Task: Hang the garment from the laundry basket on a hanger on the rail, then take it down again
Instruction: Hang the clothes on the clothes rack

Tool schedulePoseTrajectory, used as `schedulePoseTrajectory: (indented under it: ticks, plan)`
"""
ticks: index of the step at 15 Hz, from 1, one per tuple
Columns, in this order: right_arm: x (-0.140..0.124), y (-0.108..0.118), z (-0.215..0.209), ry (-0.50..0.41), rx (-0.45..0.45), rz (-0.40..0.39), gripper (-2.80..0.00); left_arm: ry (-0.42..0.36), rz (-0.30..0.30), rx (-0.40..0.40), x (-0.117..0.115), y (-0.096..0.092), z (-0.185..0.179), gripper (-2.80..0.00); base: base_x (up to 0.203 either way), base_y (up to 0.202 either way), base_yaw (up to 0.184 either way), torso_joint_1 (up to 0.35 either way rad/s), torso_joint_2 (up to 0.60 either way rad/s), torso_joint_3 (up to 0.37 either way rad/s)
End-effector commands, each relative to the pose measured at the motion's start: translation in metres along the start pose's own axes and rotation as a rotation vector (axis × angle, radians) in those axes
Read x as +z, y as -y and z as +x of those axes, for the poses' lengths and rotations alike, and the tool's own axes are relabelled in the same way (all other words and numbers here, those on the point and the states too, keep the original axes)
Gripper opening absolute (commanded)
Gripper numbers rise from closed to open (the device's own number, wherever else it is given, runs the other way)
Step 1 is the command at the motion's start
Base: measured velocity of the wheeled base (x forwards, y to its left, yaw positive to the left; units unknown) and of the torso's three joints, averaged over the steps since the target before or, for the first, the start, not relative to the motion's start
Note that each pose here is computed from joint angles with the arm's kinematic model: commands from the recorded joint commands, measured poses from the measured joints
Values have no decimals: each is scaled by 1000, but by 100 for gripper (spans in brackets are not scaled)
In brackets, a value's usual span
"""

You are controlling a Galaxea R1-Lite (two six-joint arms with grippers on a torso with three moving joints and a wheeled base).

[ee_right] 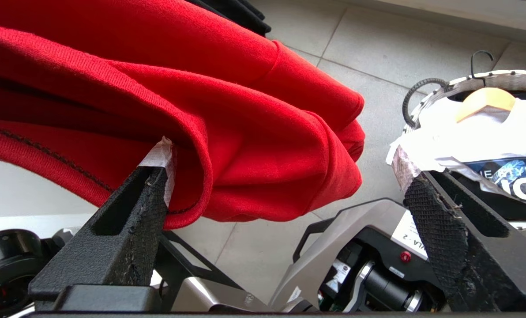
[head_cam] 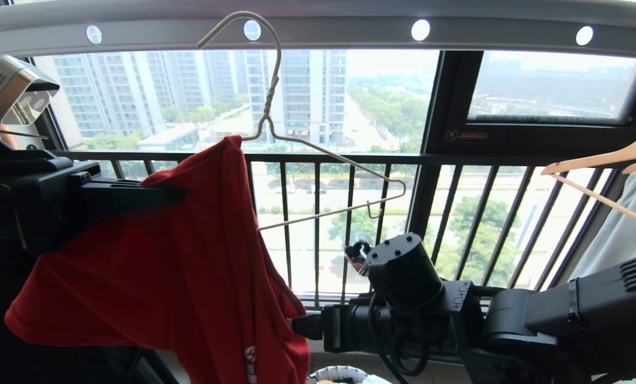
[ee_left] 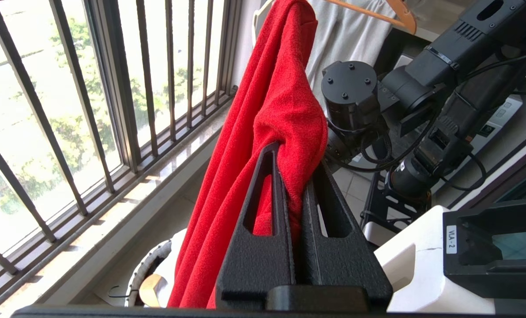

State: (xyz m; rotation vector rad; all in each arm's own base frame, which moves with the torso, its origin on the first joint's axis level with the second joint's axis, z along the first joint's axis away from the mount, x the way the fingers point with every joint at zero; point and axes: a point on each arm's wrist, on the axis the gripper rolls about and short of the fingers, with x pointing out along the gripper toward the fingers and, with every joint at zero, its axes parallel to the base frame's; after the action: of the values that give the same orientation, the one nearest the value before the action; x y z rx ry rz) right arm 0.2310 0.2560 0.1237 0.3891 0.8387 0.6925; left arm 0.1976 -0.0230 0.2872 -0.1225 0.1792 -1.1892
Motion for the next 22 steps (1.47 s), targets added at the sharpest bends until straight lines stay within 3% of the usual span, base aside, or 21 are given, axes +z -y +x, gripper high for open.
schedulePoseTrajectory:
  ticks: [1,3,4,9,13,18,22]
  plan:
    - [3,-1,9,8,-28,-13,0,1,1,-6,0,0,0,-280,0,0,0,0,0,0]
    - [3,3,13,29,-84,-32,0,1,1,-4,0,0,0,-280,0,0,0,0,0,0]
    - [2,5,12,27,-91,-30,-280,1,1,-3,0,0,-1,-280,0,0,0,0,0,0]
    - [11,6,-12,77,-84,-27,-280,4,3,8,0,0,-3,-280,0,0,0,0,0,0]
    - [30,23,-34,150,-125,-48,-280,5,4,6,1,2,-4,-280,0,0,0,0,0,0]
    - [50,46,-43,207,-188,-89,-280,41,-9,1,12,28,-14,-280,0,0,0,0,0,0]
    - [70,55,-49,270,-211,-97,-280,48,-24,-10,14,36,-15,-280,0,0,0,0,0,0]
